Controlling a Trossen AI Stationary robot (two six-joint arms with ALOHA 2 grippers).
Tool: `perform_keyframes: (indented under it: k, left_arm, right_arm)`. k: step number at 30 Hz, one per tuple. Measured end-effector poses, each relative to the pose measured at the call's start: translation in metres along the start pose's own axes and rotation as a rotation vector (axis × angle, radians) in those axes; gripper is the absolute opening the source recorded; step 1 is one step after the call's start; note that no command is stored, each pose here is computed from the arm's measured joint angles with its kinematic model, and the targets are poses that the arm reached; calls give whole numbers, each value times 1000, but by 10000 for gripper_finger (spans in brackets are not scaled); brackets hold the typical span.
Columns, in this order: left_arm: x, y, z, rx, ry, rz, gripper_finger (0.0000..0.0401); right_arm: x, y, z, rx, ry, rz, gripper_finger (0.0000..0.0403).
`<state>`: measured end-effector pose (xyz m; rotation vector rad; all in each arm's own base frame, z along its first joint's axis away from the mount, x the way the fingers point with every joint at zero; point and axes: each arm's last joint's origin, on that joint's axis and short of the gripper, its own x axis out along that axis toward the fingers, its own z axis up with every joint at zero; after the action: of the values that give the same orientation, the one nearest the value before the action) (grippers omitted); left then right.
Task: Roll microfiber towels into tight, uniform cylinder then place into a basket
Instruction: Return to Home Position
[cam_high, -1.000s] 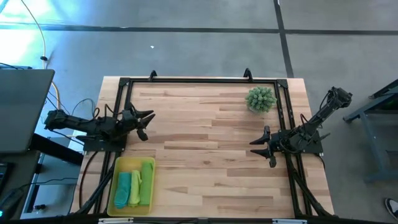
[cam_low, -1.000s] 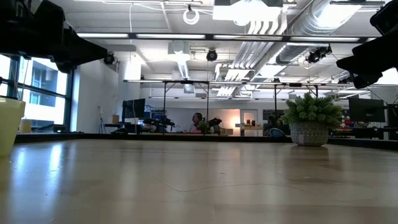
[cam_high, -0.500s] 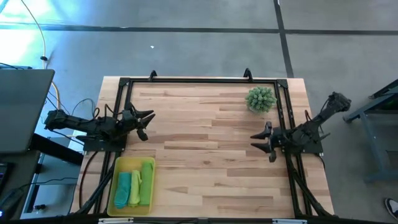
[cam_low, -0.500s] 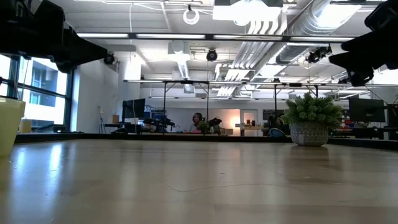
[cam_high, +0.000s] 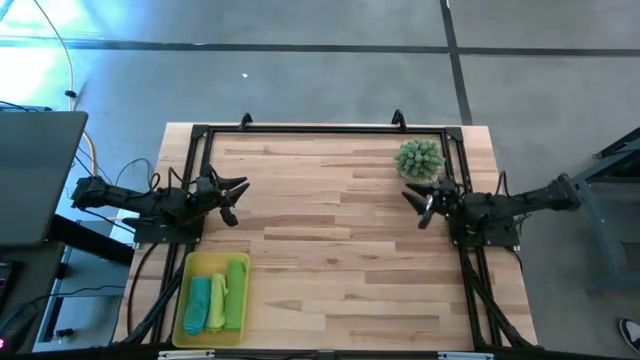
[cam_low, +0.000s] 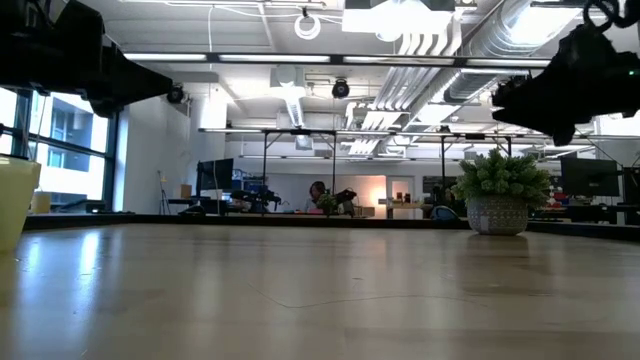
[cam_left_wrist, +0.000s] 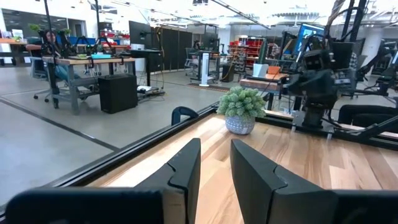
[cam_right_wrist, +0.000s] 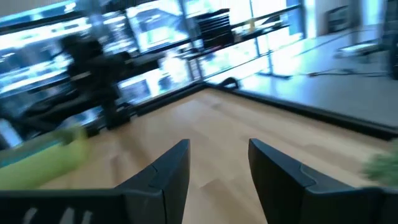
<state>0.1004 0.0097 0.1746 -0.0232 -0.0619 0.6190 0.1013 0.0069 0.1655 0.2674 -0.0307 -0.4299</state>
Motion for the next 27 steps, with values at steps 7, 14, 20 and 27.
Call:
perform_keyframes:
  k: [7,14,20,27]
  left_arm:
    - [0,0,0,0,0,0,76]
    - [0,0,0,0,0,0,76]
    - [0,0,0,0,0,0,76]
    - [0,0,0,0,0,0,76]
  right_arm:
    - [8,-19,6,8,-60,-202,156]
    - [11,-38,11,12,-108,-388,156]
    - [11,-53,14,16,-149,-539,156]
    - [8,-71,19,18,-192,-726,156]
